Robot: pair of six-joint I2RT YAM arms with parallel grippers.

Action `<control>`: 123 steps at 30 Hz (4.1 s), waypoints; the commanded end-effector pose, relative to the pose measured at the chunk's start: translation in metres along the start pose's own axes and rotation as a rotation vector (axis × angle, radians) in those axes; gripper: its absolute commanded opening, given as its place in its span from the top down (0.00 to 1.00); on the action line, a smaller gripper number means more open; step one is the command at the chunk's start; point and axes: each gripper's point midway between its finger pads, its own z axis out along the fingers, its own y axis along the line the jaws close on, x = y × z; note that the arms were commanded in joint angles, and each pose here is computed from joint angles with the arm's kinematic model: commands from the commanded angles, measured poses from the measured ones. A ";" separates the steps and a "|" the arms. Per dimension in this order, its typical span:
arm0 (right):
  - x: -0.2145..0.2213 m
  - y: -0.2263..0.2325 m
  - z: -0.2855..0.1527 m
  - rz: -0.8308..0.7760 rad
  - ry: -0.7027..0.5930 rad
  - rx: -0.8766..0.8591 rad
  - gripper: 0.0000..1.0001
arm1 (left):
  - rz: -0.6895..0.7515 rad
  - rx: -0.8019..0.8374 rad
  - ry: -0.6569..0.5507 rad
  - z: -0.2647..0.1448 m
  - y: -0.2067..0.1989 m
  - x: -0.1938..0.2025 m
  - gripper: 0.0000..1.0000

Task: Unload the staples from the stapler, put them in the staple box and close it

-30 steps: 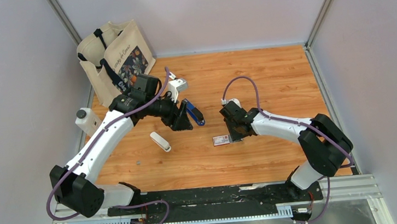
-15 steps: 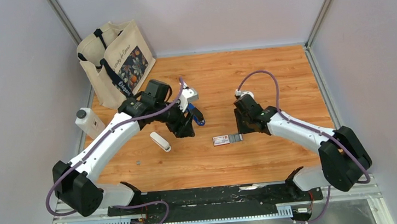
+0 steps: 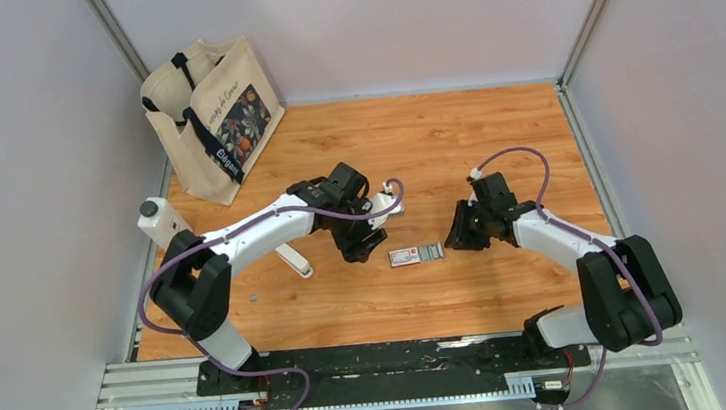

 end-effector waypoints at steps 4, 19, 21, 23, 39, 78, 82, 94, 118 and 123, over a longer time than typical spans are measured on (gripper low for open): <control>-0.006 0.018 0.010 0.099 0.021 -0.186 0.72 | 0.127 -0.054 0.022 0.032 0.015 -0.010 0.38; 0.006 0.013 0.022 0.144 0.067 -0.217 0.75 | 0.144 -0.049 0.066 0.067 0.017 -0.020 0.38; 0.010 0.011 0.023 0.148 0.073 -0.212 0.75 | 0.148 -0.045 0.068 0.070 0.015 -0.021 0.38; 0.012 0.009 0.025 0.151 0.079 -0.208 0.77 | 0.157 -0.045 0.067 0.072 0.013 -0.024 0.38; 0.014 0.014 0.024 0.159 0.080 -0.245 0.85 | 0.193 -0.026 0.115 0.090 0.007 -0.024 0.39; 0.029 0.063 0.041 0.143 0.132 -0.360 0.78 | 0.199 -0.020 0.134 0.090 0.006 -0.020 0.41; 0.030 0.065 0.041 0.137 0.136 -0.373 0.77 | 0.204 -0.021 0.134 0.090 0.006 -0.021 0.42; 0.038 0.064 0.034 0.123 0.162 -0.404 0.53 | 0.210 -0.026 0.145 0.089 0.006 -0.019 0.43; -0.043 0.051 -0.025 0.072 -0.032 -0.162 0.00 | -0.062 -0.070 -0.181 -0.106 0.013 -0.075 0.22; -0.067 0.060 -0.060 0.023 -0.123 -0.135 0.00 | -0.185 -0.099 -0.237 -0.164 0.014 -0.052 0.20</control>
